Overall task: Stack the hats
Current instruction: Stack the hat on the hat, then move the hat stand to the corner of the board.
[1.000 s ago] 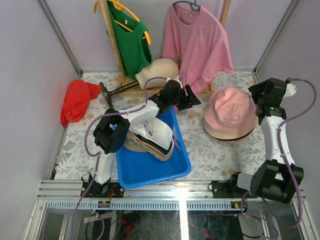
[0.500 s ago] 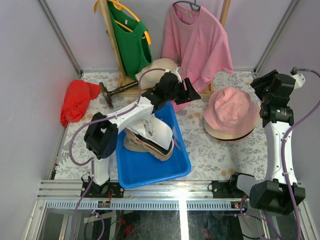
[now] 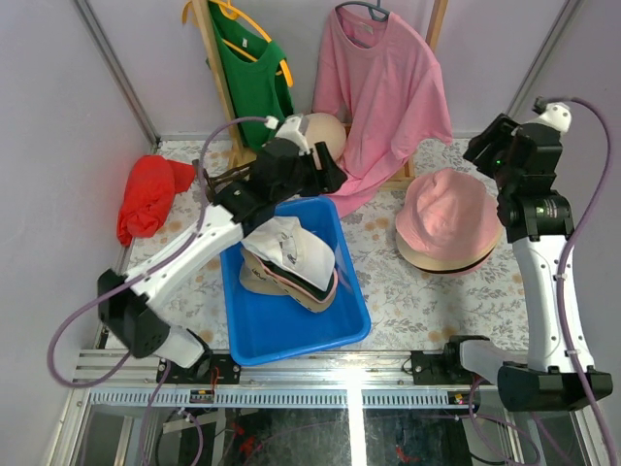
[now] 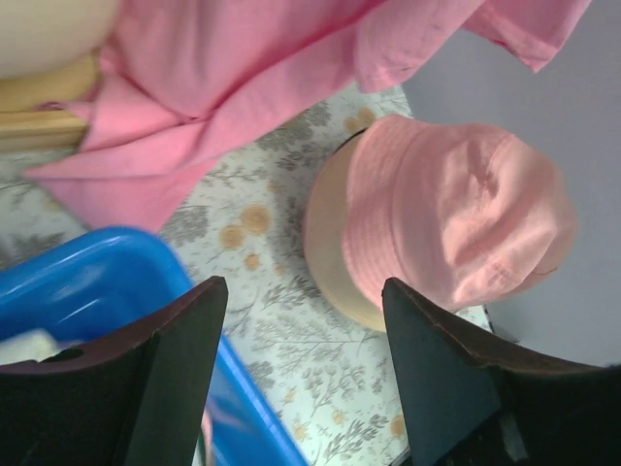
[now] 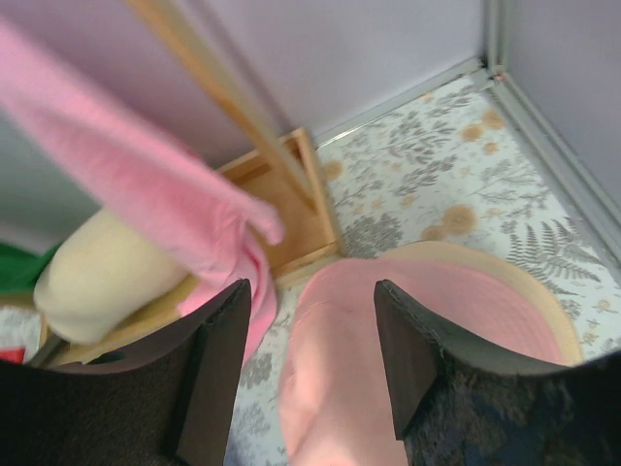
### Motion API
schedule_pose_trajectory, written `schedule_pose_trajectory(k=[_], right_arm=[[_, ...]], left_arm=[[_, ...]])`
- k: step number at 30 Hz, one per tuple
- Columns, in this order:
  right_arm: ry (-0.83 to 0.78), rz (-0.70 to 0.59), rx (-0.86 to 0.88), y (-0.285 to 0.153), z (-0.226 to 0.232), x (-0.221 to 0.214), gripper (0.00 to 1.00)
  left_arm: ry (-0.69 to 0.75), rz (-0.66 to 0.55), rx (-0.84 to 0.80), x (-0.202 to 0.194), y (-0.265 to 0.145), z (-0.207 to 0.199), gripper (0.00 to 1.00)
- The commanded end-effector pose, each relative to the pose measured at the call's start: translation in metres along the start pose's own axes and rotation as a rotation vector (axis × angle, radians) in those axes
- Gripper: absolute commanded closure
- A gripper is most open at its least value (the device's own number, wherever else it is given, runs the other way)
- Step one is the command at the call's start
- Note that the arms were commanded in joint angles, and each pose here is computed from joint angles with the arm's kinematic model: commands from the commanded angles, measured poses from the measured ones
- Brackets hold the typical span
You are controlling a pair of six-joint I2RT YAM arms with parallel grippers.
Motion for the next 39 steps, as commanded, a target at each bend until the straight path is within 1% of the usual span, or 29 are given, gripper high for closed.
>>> schedule_pose_trajectory(k=[1, 6, 10, 15, 24, 30, 39], right_arm=[[-0.111, 0.002, 0.065, -0.021, 0.025, 0.005, 0.39], [-0.155, 0.091, 0.18, -0.036, 0.053, -0.017, 0.39], [-0.207, 0.191, 0.24, -0.05, 0.069, -0.053, 0.4], [-0.24, 0.306, 0.199, -0.058, 0.061, -0.097, 0.42], [-0.224, 0.448, 0.028, -0.057, 0.01, -0.168, 0.45], [-0.222, 0.503, -0.062, -0.049, -0.011, -0.206, 0.46], [-0.246, 0.512, -0.173, -0.033, -0.03, -0.233, 0.46]], left_arm=[[0.058, -0.031, 0.185, -0.011, -0.036, 0.027, 0.34], [0.038, 0.007, 0.268, -0.035, -0.065, 0.047, 0.32], [0.014, 0.029, 0.289, -0.048, -0.078, 0.054, 0.32], [-0.005, 0.043, 0.289, -0.053, -0.083, 0.056, 0.32], [0.039, 0.063, 0.335, -0.046, -0.079, 0.056, 0.32], [0.065, 0.075, 0.351, -0.04, -0.073, 0.056, 0.32], [0.074, 0.084, 0.352, -0.032, -0.072, 0.059, 0.32]])
Point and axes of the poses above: each gripper's point midway between its finger pads, its own y axis out along the fingers, its own z axis along the line the jaws close on, x = y × z, the point moved 10 cm from there along -y, back along the fingers, and after that the axes turned 4 degrees about y, right-handed, at the moved point
